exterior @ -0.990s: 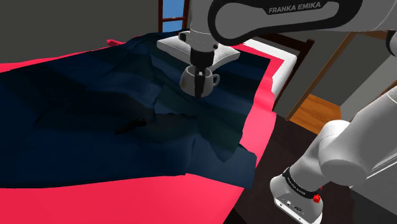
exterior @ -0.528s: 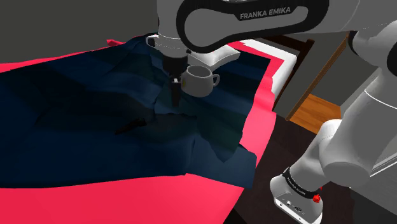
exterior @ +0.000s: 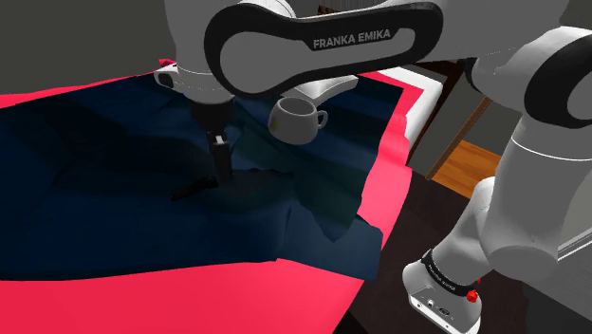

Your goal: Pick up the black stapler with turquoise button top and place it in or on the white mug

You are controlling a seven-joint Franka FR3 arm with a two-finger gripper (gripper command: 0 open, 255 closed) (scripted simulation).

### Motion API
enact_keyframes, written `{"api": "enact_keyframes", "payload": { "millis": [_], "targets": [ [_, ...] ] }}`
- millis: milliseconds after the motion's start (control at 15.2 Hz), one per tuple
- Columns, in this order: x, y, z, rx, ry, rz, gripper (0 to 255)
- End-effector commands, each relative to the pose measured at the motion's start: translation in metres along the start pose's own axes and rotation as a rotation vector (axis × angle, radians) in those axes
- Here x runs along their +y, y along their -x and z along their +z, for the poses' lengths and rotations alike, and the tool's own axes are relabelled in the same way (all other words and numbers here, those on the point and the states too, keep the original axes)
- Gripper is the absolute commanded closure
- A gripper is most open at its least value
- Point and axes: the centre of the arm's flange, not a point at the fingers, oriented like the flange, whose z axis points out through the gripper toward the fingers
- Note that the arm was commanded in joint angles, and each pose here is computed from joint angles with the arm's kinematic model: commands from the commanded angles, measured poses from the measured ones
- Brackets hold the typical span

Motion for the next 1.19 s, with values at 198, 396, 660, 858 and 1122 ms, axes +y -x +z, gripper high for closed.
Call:
{"api": "enact_keyframes", "payload": {
  "millis": [198, 396, 660, 858, 1122],
  "targets": [
    [-0.018, -0.039, 0.008, 0.006, 0.008, -0.095, 0],
    [-0.018, -0.039, 0.024, 0.006, 0.008, -0.095, 0],
    [-0.017, -0.039, 0.043, 0.006, 0.007, -0.095, 0],
    [-0.017, -0.039, 0.043, 0.006, 0.008, -0.095, 0],
    [-0.017, -0.039, 0.043, 0.006, 0.007, -0.095, 0]
  ]
}}
